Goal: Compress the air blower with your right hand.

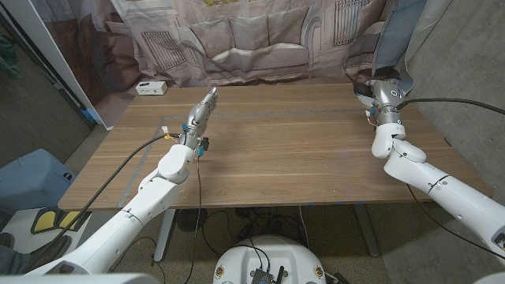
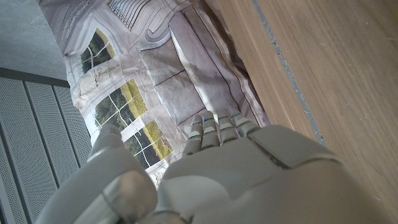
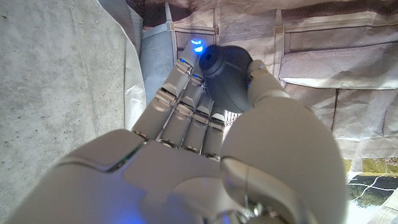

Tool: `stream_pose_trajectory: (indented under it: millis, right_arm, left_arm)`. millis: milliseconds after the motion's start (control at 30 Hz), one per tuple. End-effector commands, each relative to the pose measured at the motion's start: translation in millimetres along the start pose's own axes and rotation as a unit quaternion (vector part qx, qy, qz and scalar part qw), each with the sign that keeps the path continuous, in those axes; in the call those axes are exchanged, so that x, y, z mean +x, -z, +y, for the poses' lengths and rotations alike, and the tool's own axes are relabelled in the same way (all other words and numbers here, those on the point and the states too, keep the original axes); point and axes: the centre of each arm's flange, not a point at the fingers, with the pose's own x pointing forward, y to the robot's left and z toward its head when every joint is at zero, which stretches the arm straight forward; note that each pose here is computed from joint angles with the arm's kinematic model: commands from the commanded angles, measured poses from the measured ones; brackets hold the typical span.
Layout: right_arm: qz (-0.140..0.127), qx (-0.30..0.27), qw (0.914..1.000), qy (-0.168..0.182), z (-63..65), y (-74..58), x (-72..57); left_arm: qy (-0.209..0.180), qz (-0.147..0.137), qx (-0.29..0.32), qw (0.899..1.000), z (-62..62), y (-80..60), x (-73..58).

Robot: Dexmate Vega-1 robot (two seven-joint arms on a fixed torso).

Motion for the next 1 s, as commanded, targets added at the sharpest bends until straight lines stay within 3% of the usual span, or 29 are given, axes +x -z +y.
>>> stream_pose_trajectory:
  millis: [33, 1000]
  right_arm:
    - [-0.002, -0.005, 1.0, 0.002, -2.6, -0.7, -1.1]
    - [-0.005, -0.005, 1.0, 0.005, -2.2, -0.7, -2.4]
  left_arm:
    - [-0.004, 0.0, -0.002, 1.0, 1.0, 0.0, -3.2]
    - [-0.005, 0.002, 0.0, 1.0, 3.5, -1.6, -6.1]
